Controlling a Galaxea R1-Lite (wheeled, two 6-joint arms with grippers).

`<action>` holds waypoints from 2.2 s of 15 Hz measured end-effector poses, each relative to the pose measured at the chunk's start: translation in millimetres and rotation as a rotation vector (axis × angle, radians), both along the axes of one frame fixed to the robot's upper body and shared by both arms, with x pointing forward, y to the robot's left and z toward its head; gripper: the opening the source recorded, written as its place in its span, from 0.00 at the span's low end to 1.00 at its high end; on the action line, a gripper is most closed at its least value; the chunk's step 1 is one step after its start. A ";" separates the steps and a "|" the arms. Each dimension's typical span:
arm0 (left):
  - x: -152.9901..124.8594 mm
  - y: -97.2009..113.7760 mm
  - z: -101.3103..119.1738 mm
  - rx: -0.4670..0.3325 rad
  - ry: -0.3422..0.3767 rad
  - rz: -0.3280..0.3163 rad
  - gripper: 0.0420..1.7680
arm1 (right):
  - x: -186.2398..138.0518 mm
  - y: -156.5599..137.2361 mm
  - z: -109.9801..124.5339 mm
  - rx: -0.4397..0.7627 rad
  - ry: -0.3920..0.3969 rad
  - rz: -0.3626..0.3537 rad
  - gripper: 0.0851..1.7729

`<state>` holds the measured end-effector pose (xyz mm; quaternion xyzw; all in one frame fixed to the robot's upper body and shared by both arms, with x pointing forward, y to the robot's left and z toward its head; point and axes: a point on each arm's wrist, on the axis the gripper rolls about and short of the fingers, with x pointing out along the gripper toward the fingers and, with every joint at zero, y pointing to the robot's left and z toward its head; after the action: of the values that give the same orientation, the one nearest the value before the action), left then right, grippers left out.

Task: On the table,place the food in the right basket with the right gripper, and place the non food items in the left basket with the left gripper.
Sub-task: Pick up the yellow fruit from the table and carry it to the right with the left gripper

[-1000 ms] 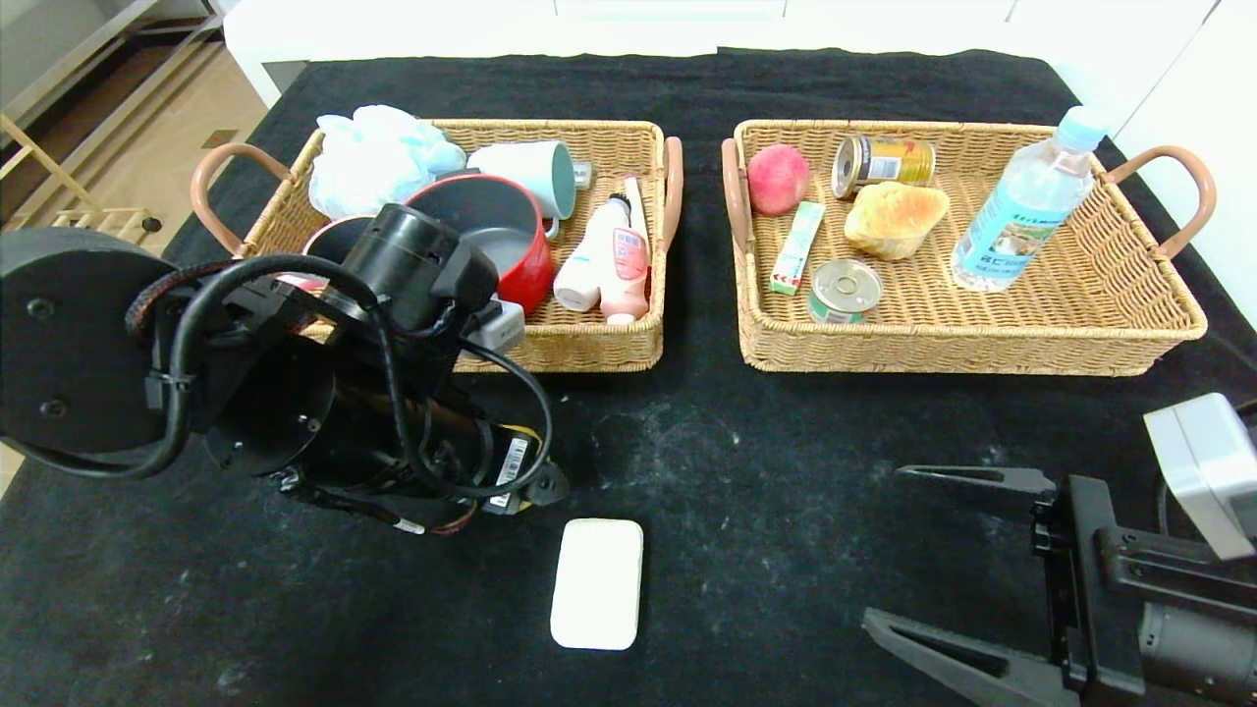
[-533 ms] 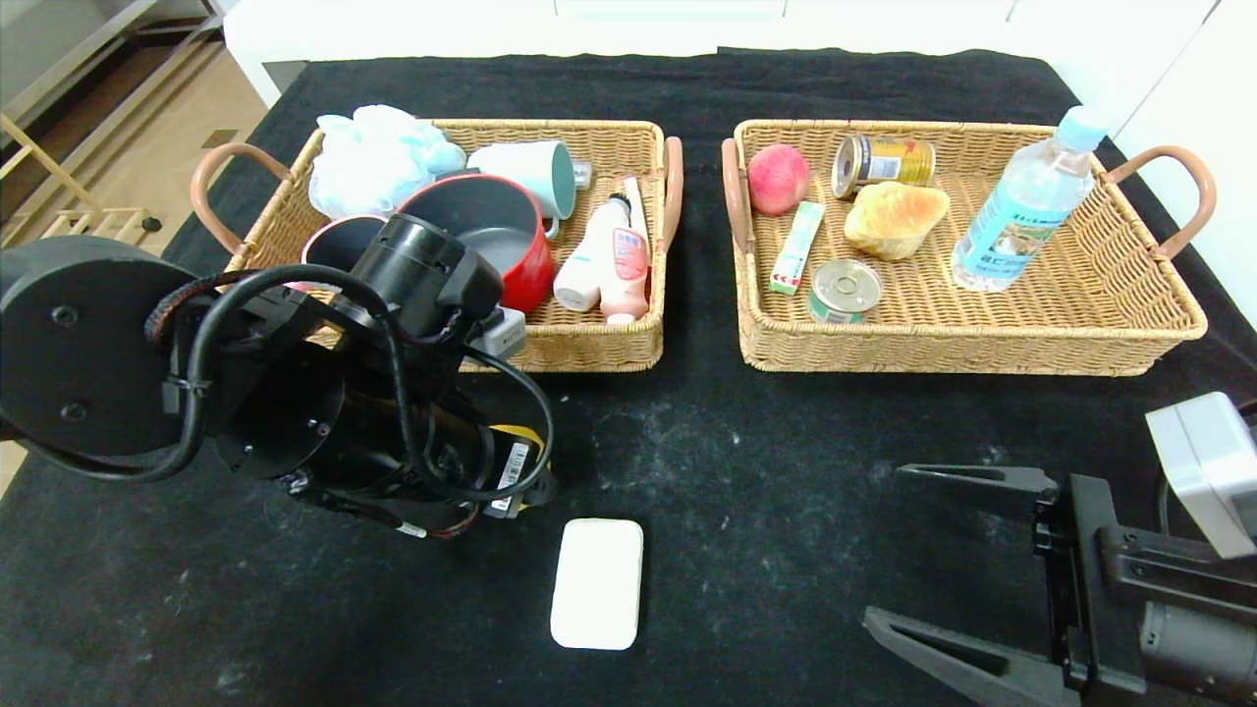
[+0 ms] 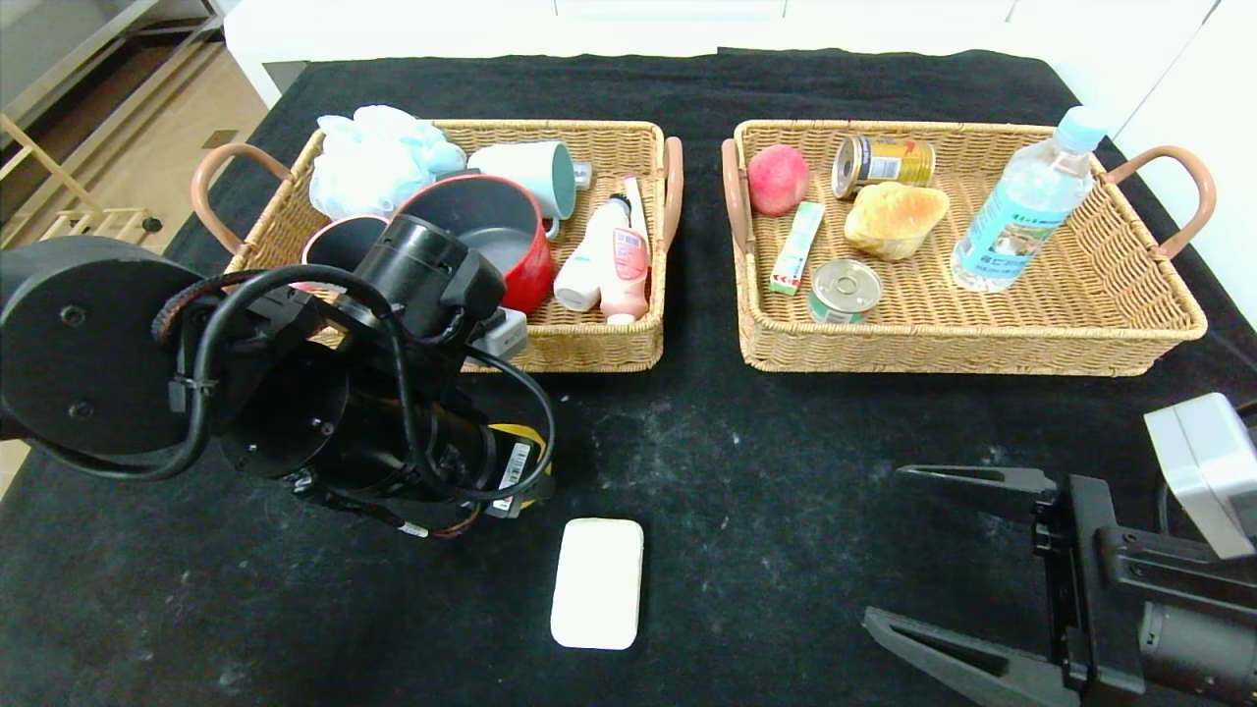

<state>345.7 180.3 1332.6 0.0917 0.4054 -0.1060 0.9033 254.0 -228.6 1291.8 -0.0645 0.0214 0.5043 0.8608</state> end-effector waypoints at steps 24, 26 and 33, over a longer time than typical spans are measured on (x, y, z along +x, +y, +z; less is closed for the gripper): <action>-33.8 -60.6 46.7 -0.185 -0.181 -0.266 0.65 | -9.0 -26.8 43.7 0.096 -0.157 -0.106 0.96; -34.2 -78.1 49.4 -0.194 -0.190 -0.305 0.65 | -12.5 -31.1 48.7 0.097 -0.163 -0.121 0.96; -13.4 -146.4 43.4 -0.218 -0.208 -0.381 0.65 | -37.8 -47.2 69.8 0.114 -0.187 -0.154 0.96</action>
<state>332.2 33.9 1375.9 0.0788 0.2717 -0.3078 0.9084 216.2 -275.8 1361.6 -0.0605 -0.0828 0.4291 0.8974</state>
